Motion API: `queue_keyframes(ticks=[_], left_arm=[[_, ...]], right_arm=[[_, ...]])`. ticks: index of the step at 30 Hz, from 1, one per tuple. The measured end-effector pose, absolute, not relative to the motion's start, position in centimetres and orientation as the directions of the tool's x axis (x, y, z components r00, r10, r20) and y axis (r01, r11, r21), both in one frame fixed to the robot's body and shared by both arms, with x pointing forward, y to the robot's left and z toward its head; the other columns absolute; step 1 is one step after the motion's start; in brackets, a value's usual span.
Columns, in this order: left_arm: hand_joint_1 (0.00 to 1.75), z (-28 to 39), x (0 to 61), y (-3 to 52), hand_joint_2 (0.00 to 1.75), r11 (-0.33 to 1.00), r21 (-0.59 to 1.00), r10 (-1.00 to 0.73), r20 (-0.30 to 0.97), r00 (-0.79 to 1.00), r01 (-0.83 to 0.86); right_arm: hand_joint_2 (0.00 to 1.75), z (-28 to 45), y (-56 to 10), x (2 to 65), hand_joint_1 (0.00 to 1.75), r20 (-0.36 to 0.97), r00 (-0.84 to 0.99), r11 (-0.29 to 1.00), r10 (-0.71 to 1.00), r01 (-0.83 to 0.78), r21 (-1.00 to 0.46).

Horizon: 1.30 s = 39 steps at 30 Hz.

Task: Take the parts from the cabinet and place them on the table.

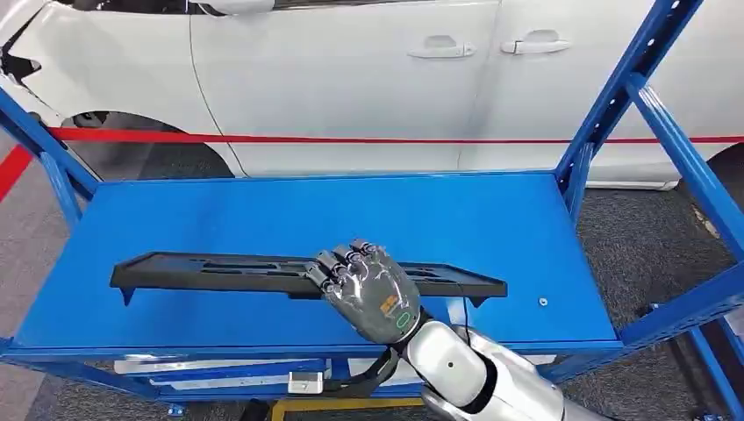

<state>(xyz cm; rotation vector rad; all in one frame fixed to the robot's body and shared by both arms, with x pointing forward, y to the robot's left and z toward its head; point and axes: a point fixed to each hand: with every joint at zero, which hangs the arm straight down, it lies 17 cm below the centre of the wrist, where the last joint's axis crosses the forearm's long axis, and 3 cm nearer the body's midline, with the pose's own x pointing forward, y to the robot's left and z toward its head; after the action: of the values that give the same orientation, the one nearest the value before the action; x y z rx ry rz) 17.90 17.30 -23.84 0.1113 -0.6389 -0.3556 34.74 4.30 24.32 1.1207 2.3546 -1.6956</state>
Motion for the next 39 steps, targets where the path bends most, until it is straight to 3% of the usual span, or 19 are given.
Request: queue_keyframes(ticks=[39], left_arm=[[0.0, -23.8, 18.1, 17.6, 1.75, 0.933, 0.216, -0.36, 0.572, 0.737, 0.289]], right_arm=[[1.75, 24.7, 3.9, 36.4, 1.75, -0.391, -0.727, 0.14, 0.564, 0.551, -0.822]])
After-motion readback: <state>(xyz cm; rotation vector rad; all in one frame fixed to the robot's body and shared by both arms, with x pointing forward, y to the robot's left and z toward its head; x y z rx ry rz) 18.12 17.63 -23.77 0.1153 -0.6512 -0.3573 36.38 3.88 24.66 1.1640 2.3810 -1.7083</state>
